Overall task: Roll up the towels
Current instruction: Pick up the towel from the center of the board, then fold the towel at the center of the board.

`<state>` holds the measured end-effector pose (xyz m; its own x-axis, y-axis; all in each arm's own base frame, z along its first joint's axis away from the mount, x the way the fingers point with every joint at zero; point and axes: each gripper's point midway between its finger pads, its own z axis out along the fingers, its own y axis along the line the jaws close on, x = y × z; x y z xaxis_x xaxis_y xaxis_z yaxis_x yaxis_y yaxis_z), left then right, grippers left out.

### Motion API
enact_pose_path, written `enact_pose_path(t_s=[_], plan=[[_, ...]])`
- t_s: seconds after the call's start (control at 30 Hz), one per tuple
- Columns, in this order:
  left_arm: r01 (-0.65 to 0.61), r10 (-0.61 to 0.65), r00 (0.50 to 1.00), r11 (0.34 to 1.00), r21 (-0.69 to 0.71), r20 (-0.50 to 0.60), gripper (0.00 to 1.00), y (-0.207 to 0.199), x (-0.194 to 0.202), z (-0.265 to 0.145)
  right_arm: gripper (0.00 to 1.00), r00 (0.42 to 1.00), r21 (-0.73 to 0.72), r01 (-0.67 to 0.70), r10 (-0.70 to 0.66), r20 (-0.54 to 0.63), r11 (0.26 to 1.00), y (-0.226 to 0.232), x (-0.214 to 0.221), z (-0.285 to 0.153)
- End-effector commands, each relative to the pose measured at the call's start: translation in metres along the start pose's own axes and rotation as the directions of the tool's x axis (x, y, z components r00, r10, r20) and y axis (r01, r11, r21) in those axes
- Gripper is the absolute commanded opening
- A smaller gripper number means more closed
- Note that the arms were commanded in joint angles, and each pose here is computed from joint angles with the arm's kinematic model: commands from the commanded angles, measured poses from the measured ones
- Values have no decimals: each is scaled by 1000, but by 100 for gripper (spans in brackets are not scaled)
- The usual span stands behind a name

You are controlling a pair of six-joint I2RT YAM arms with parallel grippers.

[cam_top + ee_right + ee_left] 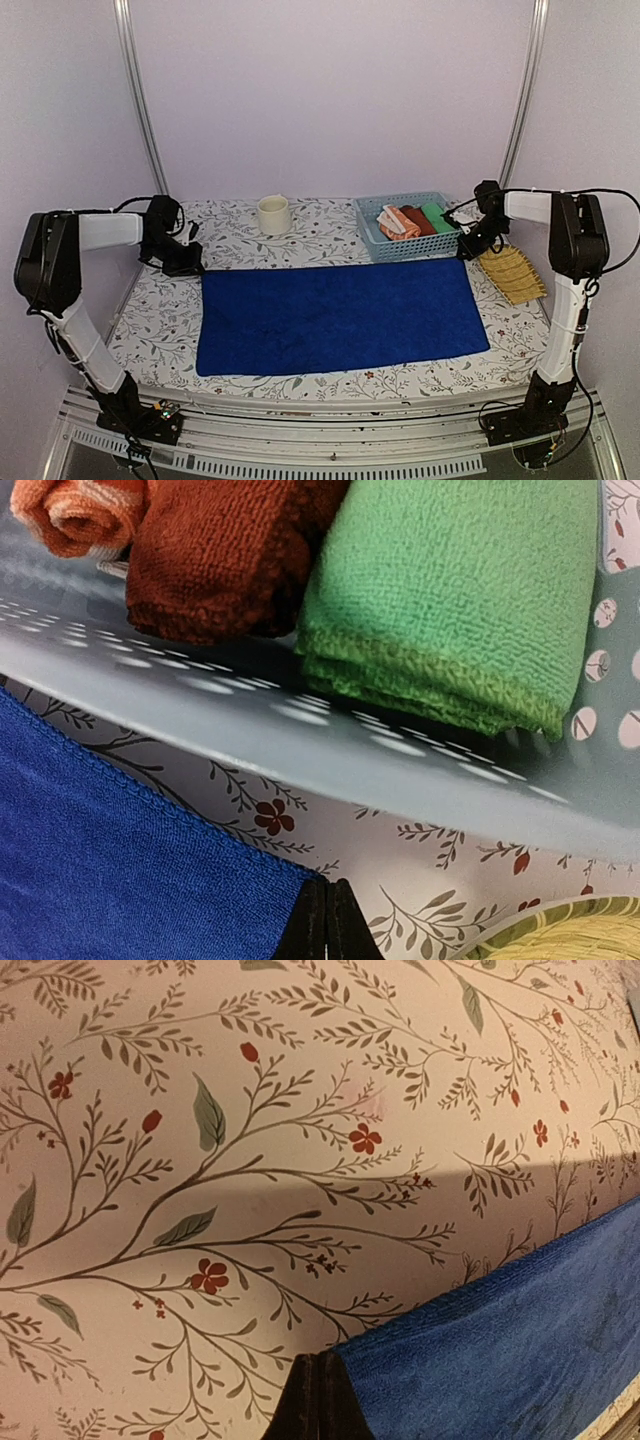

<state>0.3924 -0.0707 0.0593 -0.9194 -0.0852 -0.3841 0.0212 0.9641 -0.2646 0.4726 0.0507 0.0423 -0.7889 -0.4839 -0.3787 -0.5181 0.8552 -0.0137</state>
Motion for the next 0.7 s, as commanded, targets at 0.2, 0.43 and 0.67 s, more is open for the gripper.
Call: enact_pose_path(t_s=[0.2, 0.43, 0.67], plan=[[-39, 41, 996, 999, -24, 85, 0, -1, -13, -30, 3, 992, 19, 9, -11, 128, 1000, -11, -20, -41], [-37, 39, 995, 999, -17, 91, 0, -4, -12, -42, 3, 981, -6, 13, -12, 196, 1000, -5, -25, -66], [-18, 18, 995, 1000, 0, 94, 0, -7, -17, -46, 3, 983, -25, 13, -8, 181, 1000, -4, -21, -56]])
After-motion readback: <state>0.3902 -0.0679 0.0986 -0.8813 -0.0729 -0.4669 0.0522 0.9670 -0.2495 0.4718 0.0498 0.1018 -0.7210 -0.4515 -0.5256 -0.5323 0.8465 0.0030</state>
